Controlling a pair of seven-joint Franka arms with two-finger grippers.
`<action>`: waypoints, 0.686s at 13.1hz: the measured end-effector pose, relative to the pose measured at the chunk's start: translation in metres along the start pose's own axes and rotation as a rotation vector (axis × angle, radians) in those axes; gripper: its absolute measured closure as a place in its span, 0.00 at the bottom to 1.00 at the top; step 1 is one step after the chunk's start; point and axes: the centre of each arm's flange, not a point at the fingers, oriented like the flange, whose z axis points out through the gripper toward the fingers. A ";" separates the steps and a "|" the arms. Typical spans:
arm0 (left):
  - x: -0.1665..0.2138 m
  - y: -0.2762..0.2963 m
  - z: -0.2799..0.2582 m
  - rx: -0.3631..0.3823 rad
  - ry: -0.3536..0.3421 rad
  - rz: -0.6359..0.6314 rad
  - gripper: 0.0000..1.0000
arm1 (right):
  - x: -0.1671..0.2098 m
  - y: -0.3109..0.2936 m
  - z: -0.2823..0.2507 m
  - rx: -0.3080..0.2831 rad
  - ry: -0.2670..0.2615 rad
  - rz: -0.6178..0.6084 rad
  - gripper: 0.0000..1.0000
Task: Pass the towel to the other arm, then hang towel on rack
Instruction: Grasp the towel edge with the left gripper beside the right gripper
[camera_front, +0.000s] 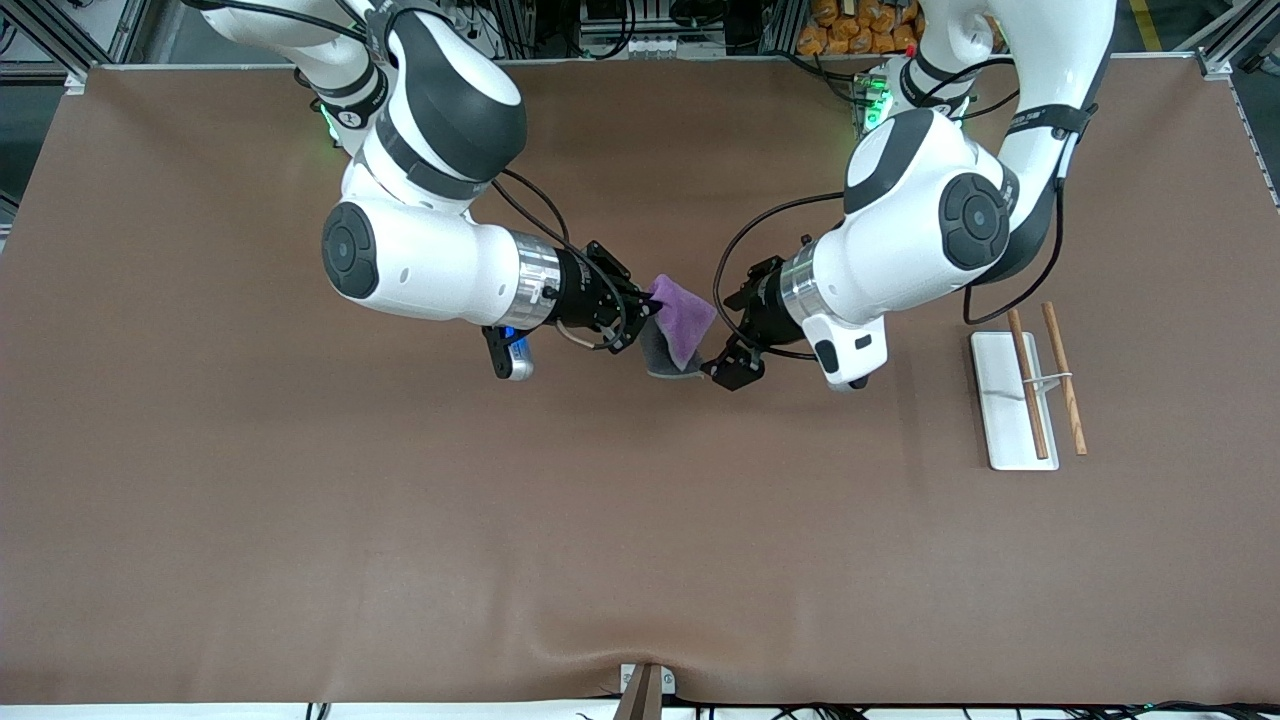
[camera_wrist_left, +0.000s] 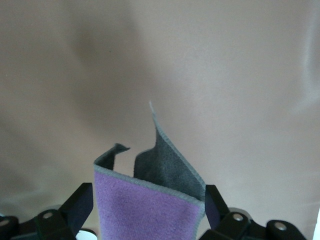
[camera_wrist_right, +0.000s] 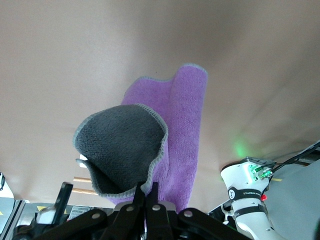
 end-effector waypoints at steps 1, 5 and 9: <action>0.001 -0.002 0.003 0.019 0.002 -0.012 0.04 | -0.001 0.000 0.001 -0.002 0.000 -0.001 0.97; 0.004 -0.014 0.015 0.117 0.016 -0.135 0.06 | -0.002 0.001 0.002 -0.003 0.000 -0.002 0.97; 0.005 -0.022 0.018 0.175 0.047 -0.300 0.07 | -0.002 0.001 0.002 -0.002 0.000 -0.002 0.97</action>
